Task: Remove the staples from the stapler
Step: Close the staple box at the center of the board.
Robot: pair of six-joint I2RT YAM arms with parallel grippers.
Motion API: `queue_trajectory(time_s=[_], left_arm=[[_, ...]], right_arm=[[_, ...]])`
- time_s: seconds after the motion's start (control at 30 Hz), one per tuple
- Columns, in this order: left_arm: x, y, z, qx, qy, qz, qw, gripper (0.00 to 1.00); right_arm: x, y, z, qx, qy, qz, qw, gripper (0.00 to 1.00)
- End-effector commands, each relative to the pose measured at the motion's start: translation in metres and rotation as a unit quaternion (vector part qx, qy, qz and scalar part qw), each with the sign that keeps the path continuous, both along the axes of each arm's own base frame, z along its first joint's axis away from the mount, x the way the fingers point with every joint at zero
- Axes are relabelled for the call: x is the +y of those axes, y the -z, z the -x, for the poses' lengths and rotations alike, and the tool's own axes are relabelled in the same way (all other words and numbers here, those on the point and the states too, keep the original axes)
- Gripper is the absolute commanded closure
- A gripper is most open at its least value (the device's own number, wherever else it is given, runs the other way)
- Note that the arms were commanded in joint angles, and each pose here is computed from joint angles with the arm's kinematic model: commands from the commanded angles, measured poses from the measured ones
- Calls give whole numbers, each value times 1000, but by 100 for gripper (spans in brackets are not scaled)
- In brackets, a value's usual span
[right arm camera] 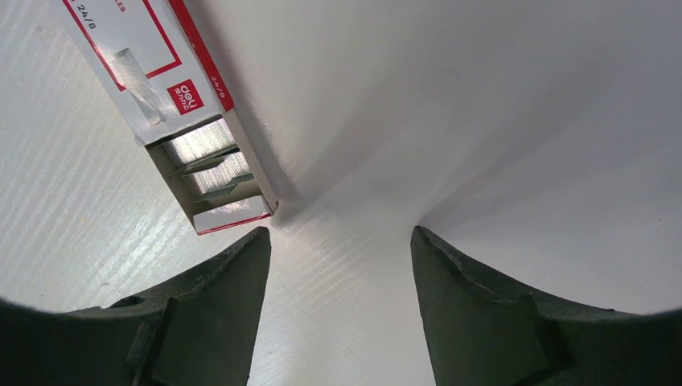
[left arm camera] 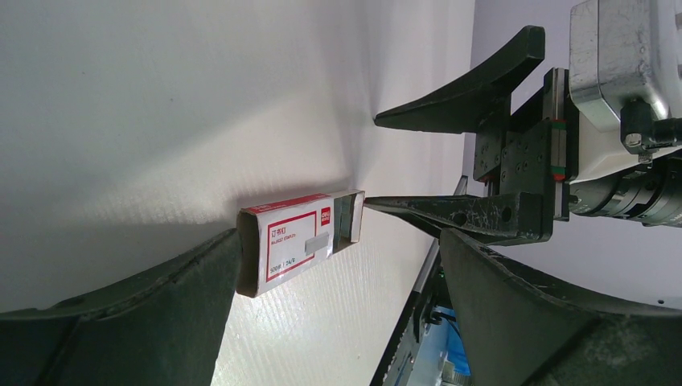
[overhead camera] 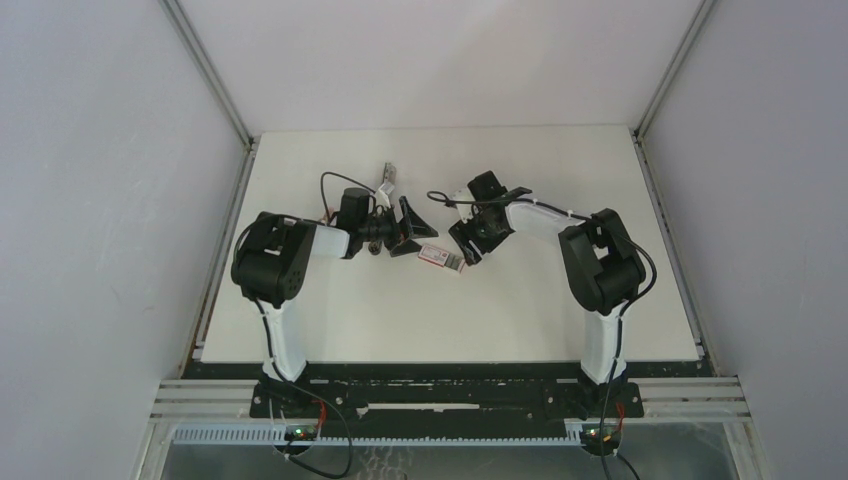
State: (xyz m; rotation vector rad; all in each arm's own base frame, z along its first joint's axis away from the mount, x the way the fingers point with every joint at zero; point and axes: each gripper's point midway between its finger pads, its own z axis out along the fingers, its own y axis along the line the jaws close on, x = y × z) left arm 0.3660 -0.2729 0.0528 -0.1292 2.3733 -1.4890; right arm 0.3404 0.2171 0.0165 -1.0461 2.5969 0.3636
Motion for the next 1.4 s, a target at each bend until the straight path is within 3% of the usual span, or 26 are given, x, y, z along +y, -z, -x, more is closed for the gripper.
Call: queue_trajectory(time_s=[0.0, 1.0, 1.37], left_arm=[[6, 26, 11, 38, -8, -21, 999, 1], [10, 17, 20, 26, 4, -27, 999, 0], [19, 4, 11, 6, -4, -19, 1000, 0]], right_arm=[[-4, 18, 30, 56, -7, 14, 998, 35], [50, 20, 1, 74, 10, -26, 997, 35], [32, -18, 13, 83, 11, -127, 988, 35]])
